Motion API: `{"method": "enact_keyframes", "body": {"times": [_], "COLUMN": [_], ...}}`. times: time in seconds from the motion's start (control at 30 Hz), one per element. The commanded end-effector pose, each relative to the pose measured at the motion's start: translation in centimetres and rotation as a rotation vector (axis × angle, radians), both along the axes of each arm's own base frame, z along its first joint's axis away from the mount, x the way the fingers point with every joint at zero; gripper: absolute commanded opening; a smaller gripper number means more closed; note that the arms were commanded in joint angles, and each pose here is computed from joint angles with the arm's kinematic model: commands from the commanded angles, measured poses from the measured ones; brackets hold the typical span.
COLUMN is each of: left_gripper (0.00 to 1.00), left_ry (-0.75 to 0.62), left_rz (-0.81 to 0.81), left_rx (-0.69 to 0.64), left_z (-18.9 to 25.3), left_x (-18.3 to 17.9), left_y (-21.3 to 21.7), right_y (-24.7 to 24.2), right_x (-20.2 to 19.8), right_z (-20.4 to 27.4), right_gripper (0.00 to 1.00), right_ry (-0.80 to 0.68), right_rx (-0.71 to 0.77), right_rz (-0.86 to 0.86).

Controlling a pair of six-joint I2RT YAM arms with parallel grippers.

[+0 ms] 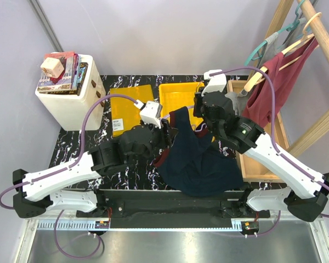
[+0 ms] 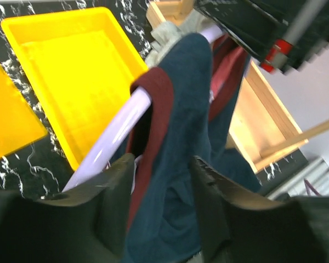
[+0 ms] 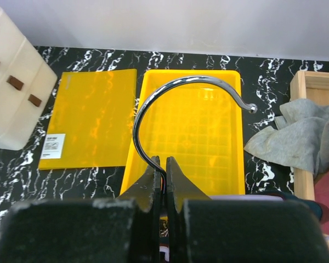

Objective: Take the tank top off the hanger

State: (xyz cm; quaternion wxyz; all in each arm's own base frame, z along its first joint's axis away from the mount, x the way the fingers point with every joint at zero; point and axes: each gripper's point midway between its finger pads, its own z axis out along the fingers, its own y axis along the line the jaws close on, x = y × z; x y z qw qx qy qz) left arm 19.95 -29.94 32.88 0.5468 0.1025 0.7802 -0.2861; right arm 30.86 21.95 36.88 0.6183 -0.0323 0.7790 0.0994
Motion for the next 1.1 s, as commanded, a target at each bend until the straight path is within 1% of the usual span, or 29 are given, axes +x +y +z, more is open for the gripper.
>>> {"method": "enact_keyframes", "body": {"times": [0.0, 0.13, 0.17, 0.2, 0.27, 0.3, 0.33, 0.43, 0.53, 0.63, 0.73, 0.83, 0.87, 0.97, 1.07], "left_gripper": [0.46, 0.46, 0.43, 0.33, 0.22, 0.14, 0.0, 0.0, 0.0, 0.0, 0.0, 0.0, 0.0, 0.0, 0.0], "left_ry": [-0.118, -0.132, -0.137, -0.14, -0.144, -0.147, -0.151, -0.165, -0.195, -0.225, -0.236, -0.222, -0.213, -0.196, -0.196], "left_rz": [0.084, 0.093, 0.095, 0.091, 0.088, 0.086, 0.087, 0.084, 0.089, 0.155, 0.216, 0.24, 0.242, 0.213, 0.176], "left_rx": [-0.111, -0.108, -0.1, -0.103, -0.095, -0.094, -0.09, -0.102, -0.124, -0.14, -0.16, -0.202, -0.224, -0.256, -0.27], "left_z": [4.7, 5.0, 5.0, 5.1, 5.0, 5.1, 5.2, 6.1, 7.5, 8.0, 7.6, 6.2, 5.4, 4.1, 3.7], "left_x": [1.8, 2.2, 2.4, 2.4, 2.5, 2.5, 2.6, 2.2, 1.7, 1.6, 1.2, 0.5, 0.1, -0.6, -1.2], "left_y": [0.0, -0.7, -0.8, -0.9, -1.1, -1.1, -1.0, -0.1, 1.6, 4.8, 7.9, 10.1, 10.9, 11.4, 11.4], "right_y": [-0.3, -0.1, 0.0, 0.1, 0.0, 0.0, -0.1, -0.7, -1.7, -3.2, -5.3, -7.1, -8.1, -9.7, -10.0], "right_x": [-1.0, -1.4, -1.4, -1.5, -1.6, -1.6, -1.6, -1.7, -1.8, -2.0, -2.3, -2.7, -3.0, -3.4, -3.4], "right_z": [3.4, 3.1, 3.0, 2.9, 2.7, 2.4, 2.3, 1.8, 1.1, 0.4, 0.4, 0.9, 1.6, 3.6, 5.7], "right_gripper": [0.0, 0.0, 0.0, 0.0, 0.0, 0.0, 0.0, 0.0, 0.0, 0.0, 0.0, 0.0, 0.0, 0.0, 0.0], "right_ry": [-0.063, -0.051, -0.044, -0.041, -0.034, -0.031, -0.029, -0.025, -0.024, -0.028, -0.046, -0.069, -0.089, -0.157, -0.208], "right_rx": [0.131, 0.14, 0.143, 0.14, 0.139, 0.133, 0.132, 0.118, 0.101, 0.088, 0.108, 0.184, 0.241, 0.329, 0.424], "right_rz": [0.023, 0.045, 0.051, 0.056, 0.056, 0.055, 0.051, 0.035, -0.001, -0.062, -0.151, -0.235, -0.279, -0.336, -0.353]}}
